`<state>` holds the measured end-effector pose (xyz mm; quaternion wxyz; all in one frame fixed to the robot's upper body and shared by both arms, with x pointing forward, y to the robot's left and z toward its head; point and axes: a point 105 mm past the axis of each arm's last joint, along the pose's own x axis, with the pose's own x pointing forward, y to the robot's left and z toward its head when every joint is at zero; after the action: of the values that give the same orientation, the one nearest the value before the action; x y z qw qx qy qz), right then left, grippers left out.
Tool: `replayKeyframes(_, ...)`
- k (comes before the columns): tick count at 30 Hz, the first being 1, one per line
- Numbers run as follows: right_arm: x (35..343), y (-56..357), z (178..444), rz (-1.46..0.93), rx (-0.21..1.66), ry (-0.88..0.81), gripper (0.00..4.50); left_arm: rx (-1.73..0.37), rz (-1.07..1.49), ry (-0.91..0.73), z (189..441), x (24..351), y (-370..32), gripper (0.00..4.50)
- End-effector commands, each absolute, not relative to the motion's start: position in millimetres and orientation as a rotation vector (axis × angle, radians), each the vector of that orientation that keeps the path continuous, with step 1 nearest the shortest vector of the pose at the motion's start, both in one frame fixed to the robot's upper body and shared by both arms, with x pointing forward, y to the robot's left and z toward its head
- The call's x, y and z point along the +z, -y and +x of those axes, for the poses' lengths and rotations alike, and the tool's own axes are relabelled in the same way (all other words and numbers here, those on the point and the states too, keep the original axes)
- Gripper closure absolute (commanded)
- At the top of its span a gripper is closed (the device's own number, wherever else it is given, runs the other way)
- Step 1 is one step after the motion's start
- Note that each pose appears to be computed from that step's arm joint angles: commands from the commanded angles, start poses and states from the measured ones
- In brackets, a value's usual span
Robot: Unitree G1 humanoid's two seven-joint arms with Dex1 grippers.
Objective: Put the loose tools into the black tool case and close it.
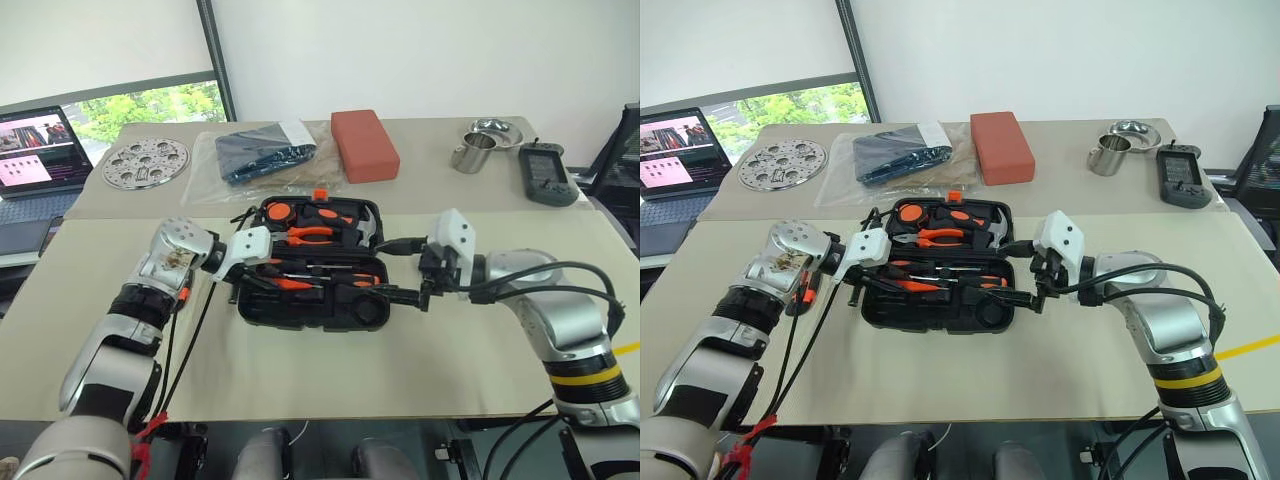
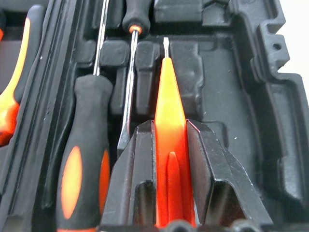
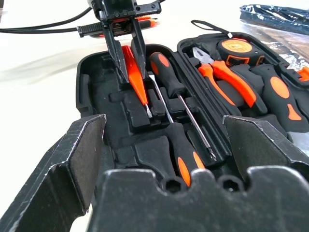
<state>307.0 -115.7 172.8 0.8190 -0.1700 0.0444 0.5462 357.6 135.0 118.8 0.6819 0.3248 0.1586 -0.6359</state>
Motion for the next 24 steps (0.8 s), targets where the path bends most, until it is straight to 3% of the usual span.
replayKeyframes(1, 188, 114, 303, -0.377, 1.166, -0.032, 0.0, -1.404, 0.758, -0.353, 362, 121, -136, 4.03)
replayKeyframes(7, 187, 114, 303, -0.38, 1.164, -0.03, 0.0, -1.425, 0.728, -0.38, 359, 120, -136, 4.03)
replayKeyframes(9, 187, 114, 303, -0.38, 1.163, -0.029, 0.0, -1.412, 0.732, -0.364, 361, 121, -134, 3.03)
replayKeyframes(10, 187, 114, 303, -0.38, 1.163, -0.029, 0.0, -1.403, 0.736, -0.346, 362, 123, -133, 2.87)
replayKeyframes(17, 186, 115, 302, -0.381, 1.164, -0.031, 0.0, -1.349, 0.774, -0.194, 372, 153, -126, 0.19)
replayKeyframes(18, 185, 115, 303, -0.381, 1.164, -0.031, 0.0, -1.345, 0.771, -0.165, 372, 160, -125, 0.03)
replayKeyframes(24, 185, 114, 302, -0.38, 1.168, -0.033, 0.0, -1.366, 0.639, -0.008, 359, 204, -115, 0.03)
